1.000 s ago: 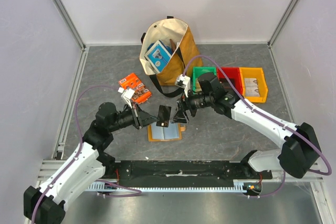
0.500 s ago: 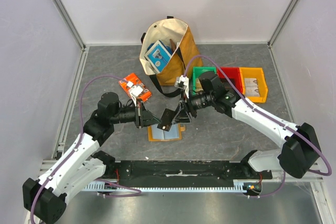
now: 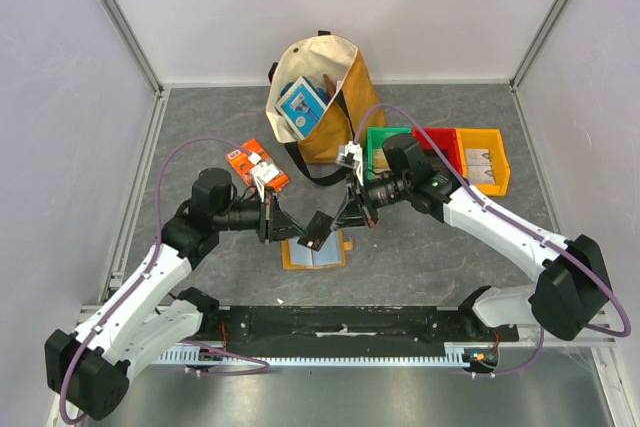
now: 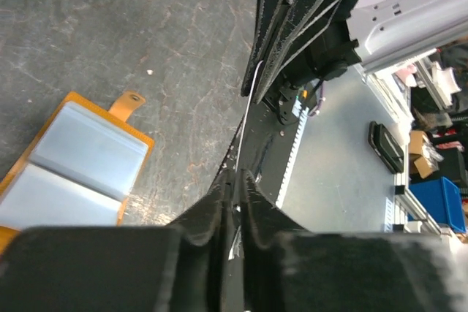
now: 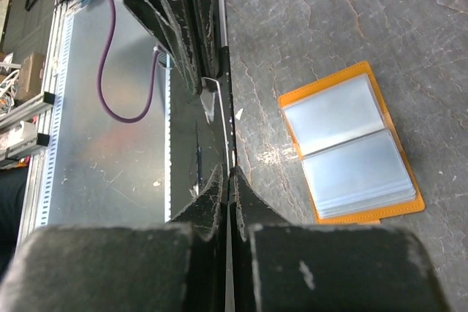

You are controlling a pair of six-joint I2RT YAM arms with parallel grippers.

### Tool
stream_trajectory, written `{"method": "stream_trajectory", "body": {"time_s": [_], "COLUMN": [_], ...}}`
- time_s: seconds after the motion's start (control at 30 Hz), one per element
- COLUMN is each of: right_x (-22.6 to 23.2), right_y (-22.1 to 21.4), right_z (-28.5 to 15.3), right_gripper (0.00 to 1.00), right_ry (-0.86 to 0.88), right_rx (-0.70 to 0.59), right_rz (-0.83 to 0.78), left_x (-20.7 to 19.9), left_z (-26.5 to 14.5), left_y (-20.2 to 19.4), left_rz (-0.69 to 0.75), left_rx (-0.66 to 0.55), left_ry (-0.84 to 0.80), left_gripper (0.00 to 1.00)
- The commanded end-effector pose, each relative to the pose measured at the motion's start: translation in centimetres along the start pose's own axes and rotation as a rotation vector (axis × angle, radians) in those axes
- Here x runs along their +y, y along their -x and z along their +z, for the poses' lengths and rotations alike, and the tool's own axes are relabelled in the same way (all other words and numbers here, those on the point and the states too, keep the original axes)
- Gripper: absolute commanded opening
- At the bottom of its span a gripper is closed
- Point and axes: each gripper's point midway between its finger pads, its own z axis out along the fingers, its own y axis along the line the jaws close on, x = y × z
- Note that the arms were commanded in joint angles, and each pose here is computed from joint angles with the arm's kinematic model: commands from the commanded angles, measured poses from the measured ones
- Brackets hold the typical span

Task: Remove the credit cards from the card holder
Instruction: Place the credit card in the storage box.

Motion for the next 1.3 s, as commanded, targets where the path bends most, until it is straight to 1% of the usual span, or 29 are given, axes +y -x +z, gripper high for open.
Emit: {"method": "stream_trajectory", "body": {"time_s": [0.0, 0.07, 0.13, 0.17, 0.23, 0.37, 0.47, 0.6, 0.67, 0.73, 0.8, 0.97, 1.17, 1.27], "right_x": [-0.8, -2.2, -4.1, -5.0, -7.0, -11.4, -14.5, -16.9, -18.1, -19.0, -20.2, -23.2, -25.4, -25.7], "right_y": [2.0, 2.1, 2.2, 2.3, 2.6, 2.4, 1.8, 1.6, 1.2, 0.6, -0.3, -2.5, -3.9, -5.1], "right_z": [-1.6, -2.7, -4.1, -5.2, -7.7, -14.2, -18.8, -23.7, -26.0, -28.0, -29.3, -29.4, -25.6, -24.5], "right_gripper": [0.0, 0.0, 0.0, 0.0, 0.0, 0.0, 0.0, 0.0, 0.0, 0.0, 0.0, 0.0, 0.0, 0.0], "right_ry": [-0.083, -0.167, -0.271, -0.323, -0.438, -0.717, -0.936, -1.134, -1.248, -1.343, -1.41, -1.431, -1.255, -1.209], "right_rx": [-0.066, -0.091, -0.125, -0.148, -0.205, -0.302, -0.353, -0.431, -0.455, -0.471, -0.448, -0.367, -0.307, -0.277], "right_rz": [-0.019, 0.024, 0.083, 0.117, 0.182, 0.316, 0.407, 0.48, 0.514, 0.54, 0.563, 0.622, 0.655, 0.682], "left_x": [-0.1, 1.0, 2.6, 3.3, 4.5, 5.2, 5.7, 7.4, 8.4, 9.3, 10.0, 11.4, 11.9, 12.0], "left_z": [-0.5, -0.7, -0.9, -1.1, -1.3, -0.7, 0.1, 0.2, 0.0, 0.0, 0.1, 0.5, 1.1, 1.2], "left_y": [2.5, 3.3, 3.8, 3.9, 3.7, 2.4, 1.6, 0.7, 0.2, -0.6, -1.4, -2.7, -3.3, -3.5], "left_rz": [0.093, 0.085, 0.051, 0.031, -0.028, -0.181, -0.253, -0.288, -0.298, -0.325, -0.347, -0.388, -0.412, -0.416], "left_rx": [-0.052, -0.093, -0.134, -0.147, -0.165, -0.164, -0.161, -0.161, -0.165, -0.16, -0.155, -0.144, -0.117, -0.111], "left_ry": [0.057, 0.135, 0.229, 0.272, 0.335, 0.346, 0.325, 0.389, 0.438, 0.47, 0.488, 0.516, 0.515, 0.517], "left_gripper": [0.23, 0.47, 0.64, 0.68, 0.72, 0.72, 0.72, 0.69, 0.66, 0.63, 0.6, 0.57, 0.54, 0.52]}}
